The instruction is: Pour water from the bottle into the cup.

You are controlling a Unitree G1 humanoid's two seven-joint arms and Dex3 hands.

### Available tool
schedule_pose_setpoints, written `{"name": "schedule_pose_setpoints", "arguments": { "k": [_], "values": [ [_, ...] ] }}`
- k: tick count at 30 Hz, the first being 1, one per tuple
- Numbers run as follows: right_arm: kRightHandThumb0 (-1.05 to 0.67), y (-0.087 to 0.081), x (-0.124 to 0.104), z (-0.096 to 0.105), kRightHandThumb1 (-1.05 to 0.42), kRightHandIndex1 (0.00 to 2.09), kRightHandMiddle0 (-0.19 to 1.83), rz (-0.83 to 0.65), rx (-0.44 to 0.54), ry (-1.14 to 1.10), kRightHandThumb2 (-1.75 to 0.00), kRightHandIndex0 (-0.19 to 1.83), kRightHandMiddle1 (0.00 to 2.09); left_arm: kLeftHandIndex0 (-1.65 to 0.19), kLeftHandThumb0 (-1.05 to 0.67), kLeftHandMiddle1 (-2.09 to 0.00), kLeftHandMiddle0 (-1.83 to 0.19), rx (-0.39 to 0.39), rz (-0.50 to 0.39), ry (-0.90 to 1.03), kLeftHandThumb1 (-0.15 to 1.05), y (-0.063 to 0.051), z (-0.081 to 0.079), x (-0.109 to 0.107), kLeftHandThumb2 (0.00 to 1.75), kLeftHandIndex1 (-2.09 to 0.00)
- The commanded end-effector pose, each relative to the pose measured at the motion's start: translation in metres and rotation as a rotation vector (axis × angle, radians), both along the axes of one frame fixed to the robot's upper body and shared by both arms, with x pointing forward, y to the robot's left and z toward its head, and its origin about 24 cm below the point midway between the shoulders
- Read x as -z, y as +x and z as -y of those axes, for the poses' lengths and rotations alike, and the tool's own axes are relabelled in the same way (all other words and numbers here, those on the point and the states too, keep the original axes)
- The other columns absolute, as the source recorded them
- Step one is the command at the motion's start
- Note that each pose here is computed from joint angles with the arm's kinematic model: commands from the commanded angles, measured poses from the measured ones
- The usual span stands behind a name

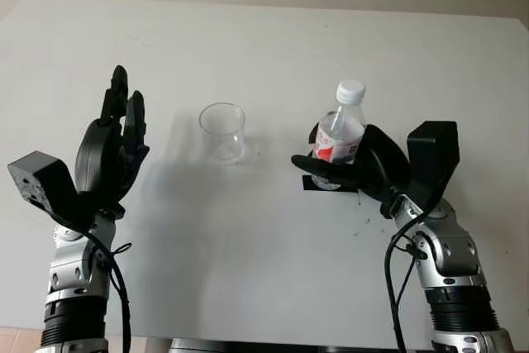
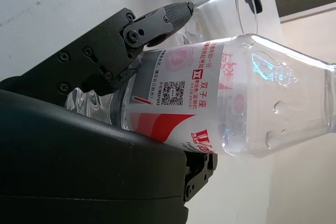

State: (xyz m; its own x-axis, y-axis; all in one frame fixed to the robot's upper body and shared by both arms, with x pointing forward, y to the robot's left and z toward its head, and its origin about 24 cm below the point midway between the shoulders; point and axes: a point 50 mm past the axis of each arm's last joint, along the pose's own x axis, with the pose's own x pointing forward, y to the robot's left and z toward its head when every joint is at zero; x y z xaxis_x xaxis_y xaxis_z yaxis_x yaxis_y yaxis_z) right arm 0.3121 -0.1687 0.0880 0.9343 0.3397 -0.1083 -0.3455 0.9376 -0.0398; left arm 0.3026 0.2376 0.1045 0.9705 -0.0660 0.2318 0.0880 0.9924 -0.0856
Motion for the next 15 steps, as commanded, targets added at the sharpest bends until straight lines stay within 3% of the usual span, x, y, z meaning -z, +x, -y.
{"name": "schedule_pose_setpoints", "arguments": {
  "k": [1, 3, 8, 15],
  "values": [
    [-0.25, 0.001, 0.003, 0.000, -1.05, 2.09, 0.78, 0.005, 0.003, -0.001, -0.27, 1.08, 2.09, 0.19, -0.68, 0.00, 0.19, -0.010, 0.019, 0.013, 1.05, 0.001, -0.003, -0.006, 0.62, 0.00],
    [-0.25, 0.001, 0.005, 0.000, -1.05, 2.09, 0.76, 0.007, 0.008, -0.003, -0.26, 1.01, 2.09, 0.19, -0.68, 0.00, 0.19, -0.009, 0.021, 0.015, 1.05, 0.000, -0.004, -0.006, 0.62, 0.00],
    [-0.31, 0.003, 0.009, 0.000, -1.05, 2.09, 0.40, 0.004, 0.021, 0.000, -0.14, 0.40, 2.09, 0.19, -0.68, 0.00, 0.19, -0.011, 0.026, 0.012, 1.05, 0.001, -0.005, -0.007, 0.62, 0.00],
    [-0.36, 0.001, 0.013, 0.000, -1.05, 2.09, 0.26, -0.018, 0.030, 0.017, -0.07, 0.14, 2.09, 0.19, -0.68, 0.00, 0.19, 0.000, 0.032, 0.013, 1.05, 0.002, -0.008, -0.009, 0.62, 0.00]
  ]
}}
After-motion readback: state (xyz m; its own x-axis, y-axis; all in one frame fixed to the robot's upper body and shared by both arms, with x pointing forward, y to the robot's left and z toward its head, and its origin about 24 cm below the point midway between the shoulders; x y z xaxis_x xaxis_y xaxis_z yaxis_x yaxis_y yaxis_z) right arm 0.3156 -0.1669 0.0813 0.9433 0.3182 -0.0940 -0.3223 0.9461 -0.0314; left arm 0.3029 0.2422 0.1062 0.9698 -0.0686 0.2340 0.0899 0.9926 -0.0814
